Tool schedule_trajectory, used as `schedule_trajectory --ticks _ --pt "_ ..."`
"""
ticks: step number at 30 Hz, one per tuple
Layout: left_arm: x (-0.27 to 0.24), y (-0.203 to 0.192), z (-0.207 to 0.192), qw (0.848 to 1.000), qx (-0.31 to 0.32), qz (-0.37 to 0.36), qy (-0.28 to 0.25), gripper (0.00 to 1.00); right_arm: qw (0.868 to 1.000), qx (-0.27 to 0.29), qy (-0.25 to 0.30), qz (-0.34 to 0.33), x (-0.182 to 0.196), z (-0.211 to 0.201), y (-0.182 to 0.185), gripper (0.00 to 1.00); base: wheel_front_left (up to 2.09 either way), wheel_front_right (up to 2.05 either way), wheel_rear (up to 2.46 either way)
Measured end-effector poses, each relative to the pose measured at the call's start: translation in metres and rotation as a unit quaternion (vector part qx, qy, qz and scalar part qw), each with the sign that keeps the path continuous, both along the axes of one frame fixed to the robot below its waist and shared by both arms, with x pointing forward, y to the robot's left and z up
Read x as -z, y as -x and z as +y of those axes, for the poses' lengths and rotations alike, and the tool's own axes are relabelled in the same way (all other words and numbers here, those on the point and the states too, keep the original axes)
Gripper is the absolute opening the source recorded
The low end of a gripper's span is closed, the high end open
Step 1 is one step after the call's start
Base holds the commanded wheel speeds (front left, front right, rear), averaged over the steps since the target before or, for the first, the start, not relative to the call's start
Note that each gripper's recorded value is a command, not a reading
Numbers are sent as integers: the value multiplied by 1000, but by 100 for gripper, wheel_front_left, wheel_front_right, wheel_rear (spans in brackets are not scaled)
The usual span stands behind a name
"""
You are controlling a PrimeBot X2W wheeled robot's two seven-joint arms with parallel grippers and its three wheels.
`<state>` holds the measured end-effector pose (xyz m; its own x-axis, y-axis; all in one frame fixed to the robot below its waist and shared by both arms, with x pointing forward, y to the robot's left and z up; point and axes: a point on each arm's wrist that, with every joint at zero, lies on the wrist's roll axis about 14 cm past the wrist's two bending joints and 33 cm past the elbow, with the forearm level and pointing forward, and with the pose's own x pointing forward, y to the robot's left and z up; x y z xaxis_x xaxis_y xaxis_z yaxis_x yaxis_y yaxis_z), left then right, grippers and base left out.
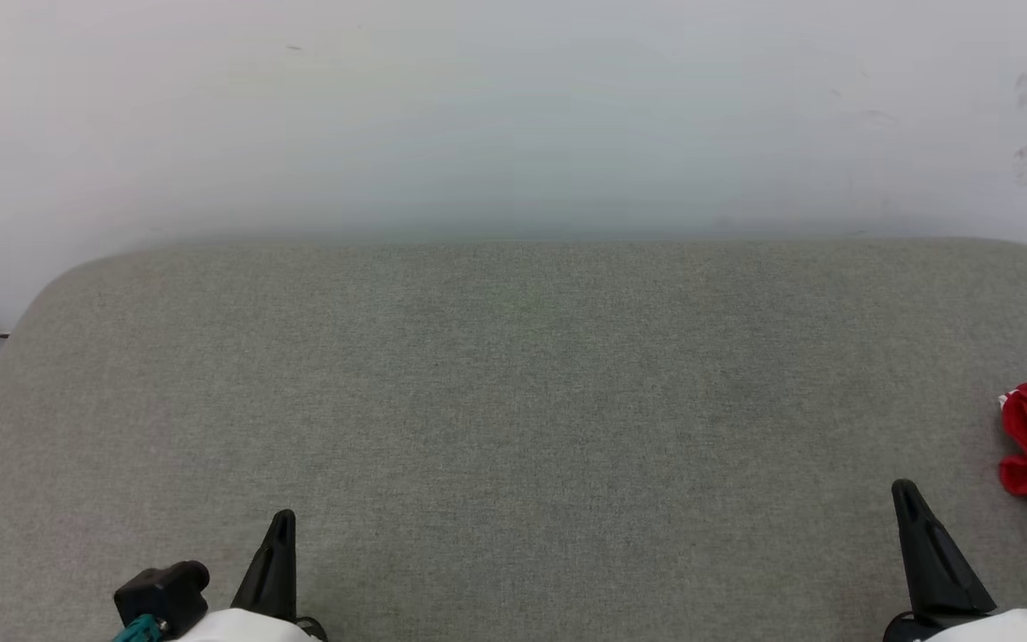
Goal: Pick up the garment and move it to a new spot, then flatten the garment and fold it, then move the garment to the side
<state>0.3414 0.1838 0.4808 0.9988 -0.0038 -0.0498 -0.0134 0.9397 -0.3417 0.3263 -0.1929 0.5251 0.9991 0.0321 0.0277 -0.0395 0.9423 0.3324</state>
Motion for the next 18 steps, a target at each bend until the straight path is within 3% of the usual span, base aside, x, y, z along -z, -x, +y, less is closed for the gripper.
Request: schedule_trajectory --ticks 18 --pt "0 -11 9 989 -24 16 145 0 989 -3 -151 5 4 0 -15 0 0 0 0"
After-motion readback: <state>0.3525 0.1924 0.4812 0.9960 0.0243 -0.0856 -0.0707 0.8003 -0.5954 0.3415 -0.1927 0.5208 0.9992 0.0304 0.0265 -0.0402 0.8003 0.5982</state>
